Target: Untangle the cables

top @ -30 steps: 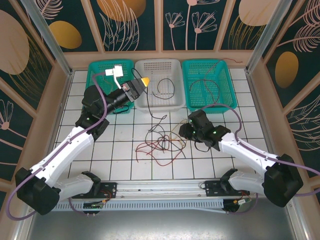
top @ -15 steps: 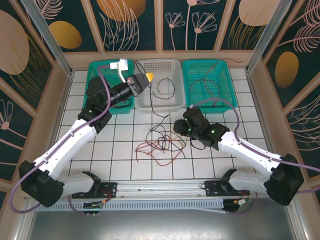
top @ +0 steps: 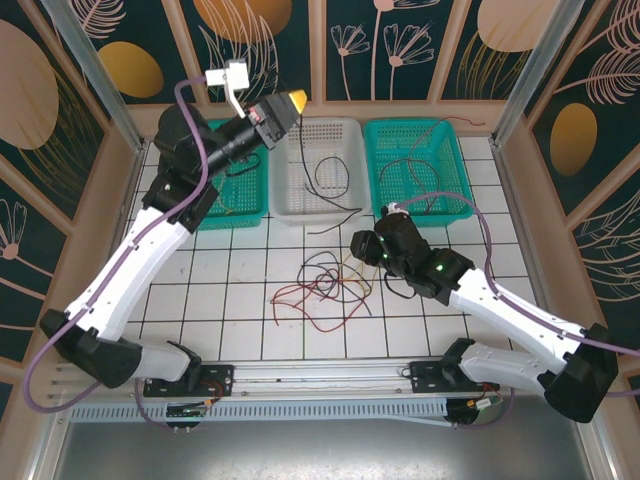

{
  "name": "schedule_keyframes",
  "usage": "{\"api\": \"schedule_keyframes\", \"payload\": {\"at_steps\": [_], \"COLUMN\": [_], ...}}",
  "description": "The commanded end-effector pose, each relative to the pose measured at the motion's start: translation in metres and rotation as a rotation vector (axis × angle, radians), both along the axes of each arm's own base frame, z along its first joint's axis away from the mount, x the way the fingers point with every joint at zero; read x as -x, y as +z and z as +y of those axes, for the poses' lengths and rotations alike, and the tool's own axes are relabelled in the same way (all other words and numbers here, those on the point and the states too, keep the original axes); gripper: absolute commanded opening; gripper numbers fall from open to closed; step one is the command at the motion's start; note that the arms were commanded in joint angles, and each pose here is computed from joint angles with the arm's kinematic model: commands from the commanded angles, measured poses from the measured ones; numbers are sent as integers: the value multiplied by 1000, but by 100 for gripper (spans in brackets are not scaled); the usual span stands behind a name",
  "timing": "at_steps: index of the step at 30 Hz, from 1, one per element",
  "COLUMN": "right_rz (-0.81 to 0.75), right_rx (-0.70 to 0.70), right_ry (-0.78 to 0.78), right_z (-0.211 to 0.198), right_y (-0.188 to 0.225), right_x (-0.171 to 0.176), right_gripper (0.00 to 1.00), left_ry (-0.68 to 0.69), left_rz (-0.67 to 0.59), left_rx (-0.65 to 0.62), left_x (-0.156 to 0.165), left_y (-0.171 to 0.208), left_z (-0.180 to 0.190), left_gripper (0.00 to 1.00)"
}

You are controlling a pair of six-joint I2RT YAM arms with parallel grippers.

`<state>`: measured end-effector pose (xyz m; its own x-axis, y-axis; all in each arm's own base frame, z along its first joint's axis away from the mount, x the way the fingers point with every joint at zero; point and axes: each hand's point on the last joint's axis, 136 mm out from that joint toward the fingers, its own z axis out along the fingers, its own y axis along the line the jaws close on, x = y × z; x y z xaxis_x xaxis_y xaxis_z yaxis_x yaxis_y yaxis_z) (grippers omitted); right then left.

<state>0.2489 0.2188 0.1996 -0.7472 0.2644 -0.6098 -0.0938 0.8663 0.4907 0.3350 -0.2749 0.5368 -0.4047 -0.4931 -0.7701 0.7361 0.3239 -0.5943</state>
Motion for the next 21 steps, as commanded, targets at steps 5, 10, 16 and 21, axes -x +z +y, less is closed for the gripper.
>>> {"api": "schedule_keyframes", "payload": {"at_steps": [5,10,16,21], "right_rz": [-32,-26,-23,-11], "right_rx": [-13,-23,-18,-13], "right_ry": [-35,-30,-21,-2], "right_z": [-9,-11,-11,-3], "right_y": [13,12,16,10], "right_x": [1,6,7,4], "right_gripper": [44,44,45,49], "left_ry": [196,250,180,233], "left_rz": [31,116,233,249], "left_rx": [-118,-154,-267,-299], "left_x": [-93,-160,-189,-166], "left_y": [-24,-75,-157,-169], "left_z": [7,9,-9,10], "left_gripper": [0,0,71,81]}}
